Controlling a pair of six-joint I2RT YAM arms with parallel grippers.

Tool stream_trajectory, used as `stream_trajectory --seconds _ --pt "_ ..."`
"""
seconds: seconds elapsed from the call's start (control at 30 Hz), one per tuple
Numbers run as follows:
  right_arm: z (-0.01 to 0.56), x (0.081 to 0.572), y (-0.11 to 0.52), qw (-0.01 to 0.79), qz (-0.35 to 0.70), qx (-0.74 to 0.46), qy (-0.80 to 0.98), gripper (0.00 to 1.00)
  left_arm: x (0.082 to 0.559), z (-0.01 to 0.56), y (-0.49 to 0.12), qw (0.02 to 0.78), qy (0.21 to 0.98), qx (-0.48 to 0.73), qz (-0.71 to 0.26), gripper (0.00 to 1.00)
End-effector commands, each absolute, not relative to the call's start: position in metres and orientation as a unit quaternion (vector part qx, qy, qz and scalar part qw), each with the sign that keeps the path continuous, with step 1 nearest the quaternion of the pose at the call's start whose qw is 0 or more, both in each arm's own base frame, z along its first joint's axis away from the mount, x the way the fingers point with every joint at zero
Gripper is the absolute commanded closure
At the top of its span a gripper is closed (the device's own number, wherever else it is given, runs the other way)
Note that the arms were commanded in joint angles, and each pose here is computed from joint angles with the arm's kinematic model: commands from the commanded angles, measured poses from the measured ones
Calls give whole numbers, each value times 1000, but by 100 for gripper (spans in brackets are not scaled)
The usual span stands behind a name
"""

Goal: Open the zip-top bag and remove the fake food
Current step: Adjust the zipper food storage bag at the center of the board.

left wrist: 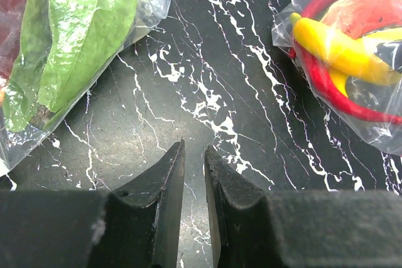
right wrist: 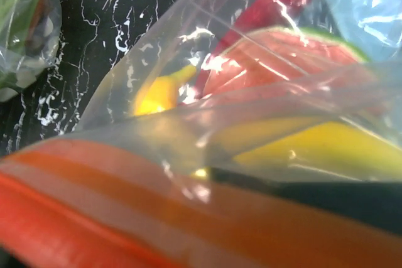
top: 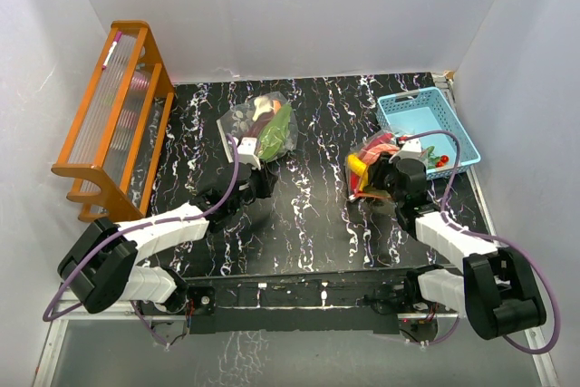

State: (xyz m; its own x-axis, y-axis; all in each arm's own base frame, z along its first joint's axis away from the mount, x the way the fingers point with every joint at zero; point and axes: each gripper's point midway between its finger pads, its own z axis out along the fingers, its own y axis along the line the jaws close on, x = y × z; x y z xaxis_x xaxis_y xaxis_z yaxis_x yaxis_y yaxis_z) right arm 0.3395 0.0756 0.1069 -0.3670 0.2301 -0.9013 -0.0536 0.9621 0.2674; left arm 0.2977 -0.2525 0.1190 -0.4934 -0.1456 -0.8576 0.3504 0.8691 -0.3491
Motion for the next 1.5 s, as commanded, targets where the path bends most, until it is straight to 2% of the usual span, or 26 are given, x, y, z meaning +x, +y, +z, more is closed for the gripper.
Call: stream_trajectory --seconds 0.0,0.03,0.07,1.27,1.3,1.33,1.4,1.43,1.47 --pt "118 351 77 573 130 56 807 86 304 139 -256 516 814 57 -259 82" --pt "118 352 77 572 130 56 808 92 304 139 -255 516 814 57 -258 82" --pt "118 352 77 570 129 56 810 92 304 139 -255 516 814 57 -258 82" --pt "107 350 86 555 150 52 817 92 305 133 -258 510 818 61 -258 81" --pt "107 351 86 554 150 51 817 88 305 133 -257 509 819 61 -258 81" --pt "107 352 87 553 151 50 818 81 305 133 -258 510 818 61 -258 81" --pt "104 352 90 548 156 43 821 54 305 132 -258 509 819 61 -259 81" --pt "103 353 92 545 159 39 822 44 305 132 -258 509 819 61 -258 81" --pt "103 353 93 544 161 37 823 38 305 132 -258 509 819 61 -258 80"
